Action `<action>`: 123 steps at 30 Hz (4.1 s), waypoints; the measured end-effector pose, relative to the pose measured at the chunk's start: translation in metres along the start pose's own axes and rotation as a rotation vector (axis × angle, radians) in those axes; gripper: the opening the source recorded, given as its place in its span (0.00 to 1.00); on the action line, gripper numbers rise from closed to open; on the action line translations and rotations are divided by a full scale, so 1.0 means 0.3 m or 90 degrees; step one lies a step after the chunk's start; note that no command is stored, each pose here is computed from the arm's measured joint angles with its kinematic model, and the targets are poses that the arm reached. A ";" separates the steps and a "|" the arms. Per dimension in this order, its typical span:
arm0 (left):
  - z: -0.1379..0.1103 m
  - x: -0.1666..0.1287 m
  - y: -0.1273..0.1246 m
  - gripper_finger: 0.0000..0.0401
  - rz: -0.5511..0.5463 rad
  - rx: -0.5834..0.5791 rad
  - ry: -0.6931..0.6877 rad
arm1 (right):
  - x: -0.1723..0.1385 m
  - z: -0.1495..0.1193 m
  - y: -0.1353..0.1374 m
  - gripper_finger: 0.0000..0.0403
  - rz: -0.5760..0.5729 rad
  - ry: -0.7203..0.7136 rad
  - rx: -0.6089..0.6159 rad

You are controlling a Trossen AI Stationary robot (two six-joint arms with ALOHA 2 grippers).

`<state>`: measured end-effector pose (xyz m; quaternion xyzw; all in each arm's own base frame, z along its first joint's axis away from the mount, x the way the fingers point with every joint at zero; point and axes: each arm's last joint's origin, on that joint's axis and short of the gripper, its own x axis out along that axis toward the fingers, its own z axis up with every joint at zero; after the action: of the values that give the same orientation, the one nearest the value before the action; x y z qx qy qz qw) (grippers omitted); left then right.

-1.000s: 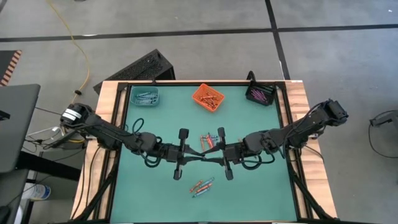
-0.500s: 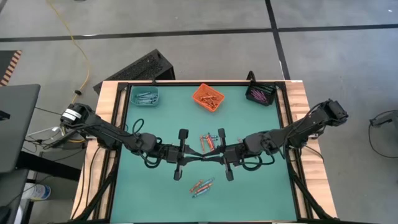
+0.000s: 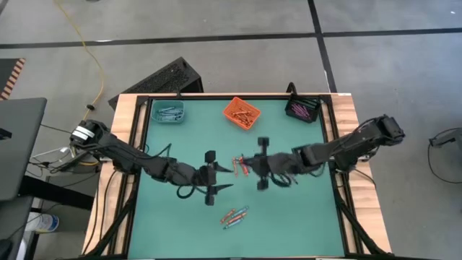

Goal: Sort crayons
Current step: Put the violet crayon into the black bin, then put the orange crayon into the orange bin

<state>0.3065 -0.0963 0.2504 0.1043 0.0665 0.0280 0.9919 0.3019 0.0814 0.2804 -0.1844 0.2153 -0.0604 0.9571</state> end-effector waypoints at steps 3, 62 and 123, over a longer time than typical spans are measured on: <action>-0.051 -0.007 -0.015 0.50 -0.019 -0.055 0.097 | 0.019 -0.081 -0.071 0.00 -0.027 0.138 0.005; -0.210 -0.049 -0.295 0.47 -0.086 -0.331 0.244 | -0.210 -0.797 -0.821 0.11 -0.203 0.670 0.341; -0.300 0.128 -0.565 0.42 0.115 -0.277 0.515 | -0.309 -0.518 -0.716 0.38 -0.249 0.443 0.265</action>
<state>0.3392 -0.2407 0.1226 -0.1200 0.4313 0.1661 0.8786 0.1431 -0.1500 0.2675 0.0064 0.4685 -0.3406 0.8152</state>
